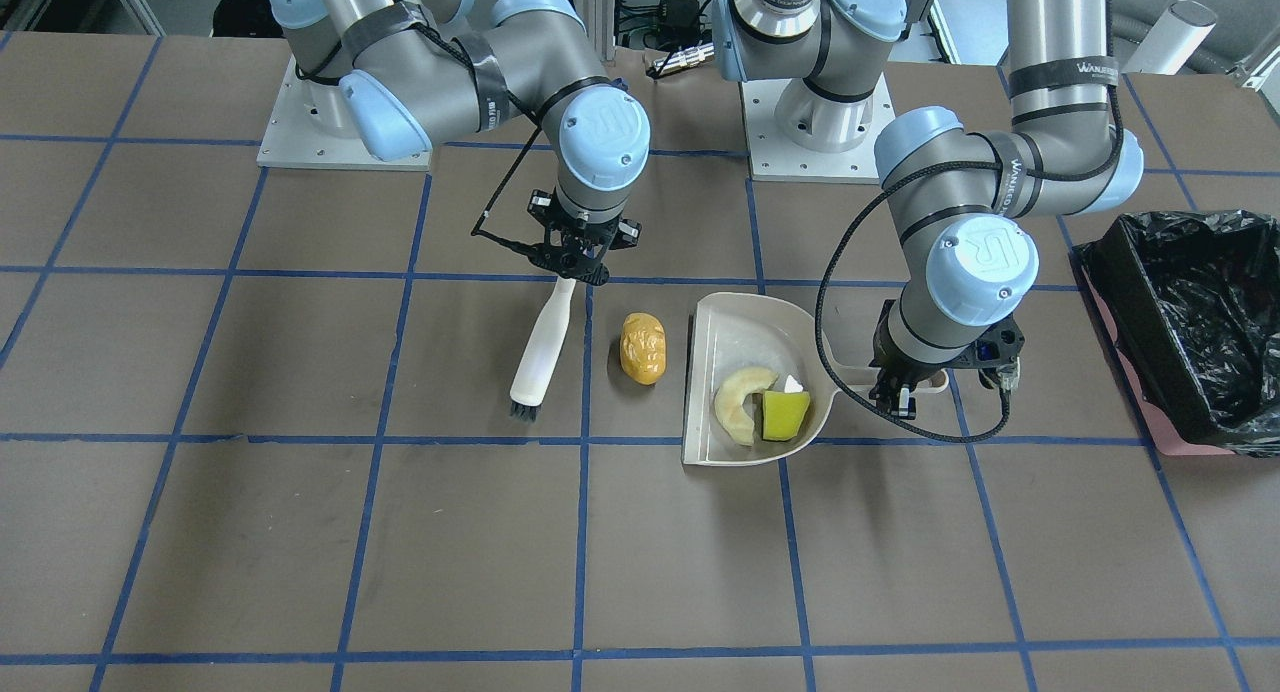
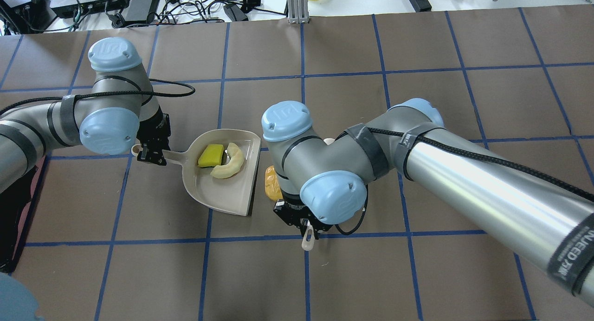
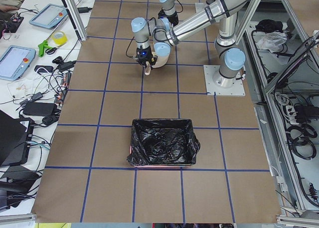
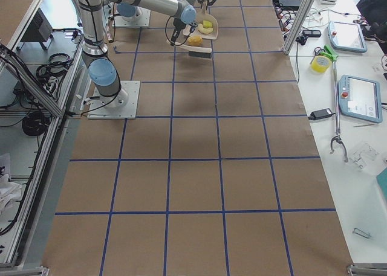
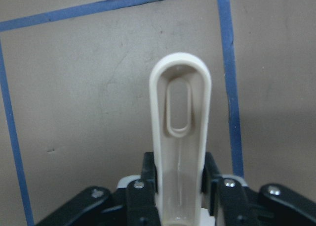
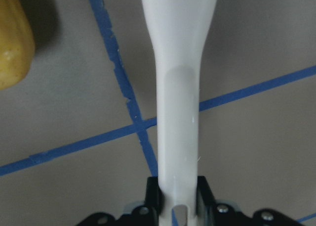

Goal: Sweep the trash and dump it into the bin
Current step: 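Sweep the yellow potato toy into the dustpan with the right gripper's brush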

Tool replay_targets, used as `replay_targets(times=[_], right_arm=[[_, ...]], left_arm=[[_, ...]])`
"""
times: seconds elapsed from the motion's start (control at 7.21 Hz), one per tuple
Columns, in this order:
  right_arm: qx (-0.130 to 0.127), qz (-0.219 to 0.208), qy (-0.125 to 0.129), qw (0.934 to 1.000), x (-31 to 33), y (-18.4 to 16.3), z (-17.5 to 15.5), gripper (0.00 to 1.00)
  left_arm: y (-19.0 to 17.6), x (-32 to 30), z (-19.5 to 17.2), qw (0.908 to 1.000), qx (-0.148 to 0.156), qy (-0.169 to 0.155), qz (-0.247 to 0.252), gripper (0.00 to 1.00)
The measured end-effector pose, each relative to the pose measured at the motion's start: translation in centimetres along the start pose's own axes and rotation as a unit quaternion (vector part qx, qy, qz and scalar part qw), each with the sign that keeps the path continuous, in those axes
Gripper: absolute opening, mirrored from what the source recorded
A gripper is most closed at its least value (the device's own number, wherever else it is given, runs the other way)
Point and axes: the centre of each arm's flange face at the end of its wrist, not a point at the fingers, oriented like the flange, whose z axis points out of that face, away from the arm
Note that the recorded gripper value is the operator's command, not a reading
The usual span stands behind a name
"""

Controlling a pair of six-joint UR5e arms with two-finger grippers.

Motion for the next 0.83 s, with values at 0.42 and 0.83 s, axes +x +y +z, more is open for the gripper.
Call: replay_targets(times=[0.42, 0.83], right_arm=[[-0.008, 0.04, -0.032, 0.9986, -4.2, 2.9, 2.0, 0.04], [0.0, 0.033, -0.048, 0.9983, -6.9, 2.5, 1.3, 0.04]], left_arm=[[0.1, 0.0, 0.0, 1.0, 0.0, 0.0, 0.001, 0.0], [0.1, 0.1, -0.1, 1.0, 0.0, 0.002, 0.001, 0.0]])
